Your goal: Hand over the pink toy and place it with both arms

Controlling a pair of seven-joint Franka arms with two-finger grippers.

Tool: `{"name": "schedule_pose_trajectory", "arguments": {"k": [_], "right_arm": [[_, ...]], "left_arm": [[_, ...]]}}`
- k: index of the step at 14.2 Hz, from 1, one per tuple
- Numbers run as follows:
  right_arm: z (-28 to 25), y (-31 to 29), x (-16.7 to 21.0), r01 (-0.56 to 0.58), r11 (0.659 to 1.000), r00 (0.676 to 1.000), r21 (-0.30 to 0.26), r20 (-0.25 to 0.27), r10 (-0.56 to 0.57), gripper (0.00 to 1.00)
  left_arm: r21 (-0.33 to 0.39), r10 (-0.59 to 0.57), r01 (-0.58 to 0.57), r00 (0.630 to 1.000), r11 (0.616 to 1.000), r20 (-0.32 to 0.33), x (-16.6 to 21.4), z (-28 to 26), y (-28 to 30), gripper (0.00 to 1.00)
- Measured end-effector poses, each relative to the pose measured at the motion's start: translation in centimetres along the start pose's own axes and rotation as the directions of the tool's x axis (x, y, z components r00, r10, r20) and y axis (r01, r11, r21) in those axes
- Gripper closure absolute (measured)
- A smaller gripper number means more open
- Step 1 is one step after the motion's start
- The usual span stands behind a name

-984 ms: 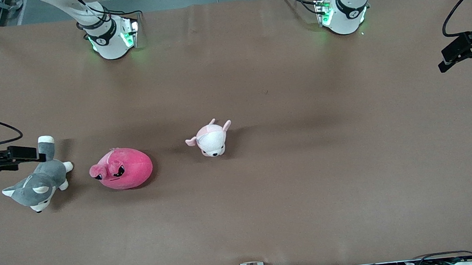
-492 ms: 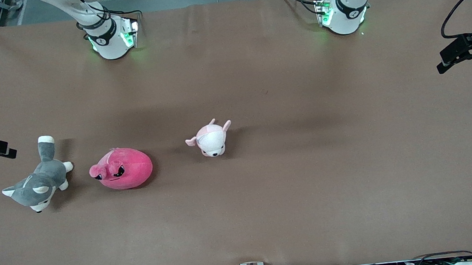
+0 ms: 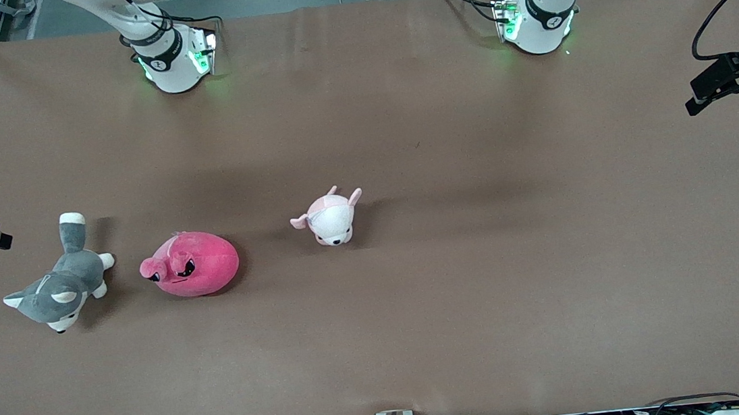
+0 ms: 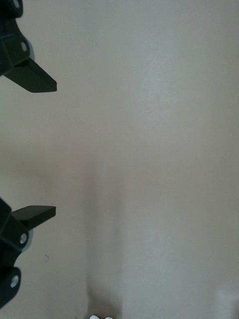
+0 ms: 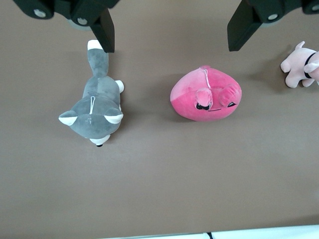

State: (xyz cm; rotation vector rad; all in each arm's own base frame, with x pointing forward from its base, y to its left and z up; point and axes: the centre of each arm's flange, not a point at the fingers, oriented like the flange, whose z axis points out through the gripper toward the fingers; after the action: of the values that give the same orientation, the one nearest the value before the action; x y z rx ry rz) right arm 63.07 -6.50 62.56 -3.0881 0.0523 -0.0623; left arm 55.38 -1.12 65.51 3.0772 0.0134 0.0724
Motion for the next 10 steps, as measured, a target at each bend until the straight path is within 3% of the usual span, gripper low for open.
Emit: {"name": "schedule_pose_trajectory", "arguments": {"k": [3, 10], "right_arm": [[-2.8, -0.2, -1.7, -0.020, 1.000, 0.999, -0.014, -0.033, 0.020, 0.00], [-3.3, 0.0, -5.4, -0.072, 0.997, 0.997, -0.012, -0.008, 0.072, 0.00]], "left_arm": [[0.000, 0.001, -0.001, 1.000, 1.000, 0.000, 0.0, 0.0, 0.0, 0.00], [0.000, 0.003, -0.003, 1.000, 1.000, 0.000, 0.0, 0.0, 0.1, 0.00]]}}
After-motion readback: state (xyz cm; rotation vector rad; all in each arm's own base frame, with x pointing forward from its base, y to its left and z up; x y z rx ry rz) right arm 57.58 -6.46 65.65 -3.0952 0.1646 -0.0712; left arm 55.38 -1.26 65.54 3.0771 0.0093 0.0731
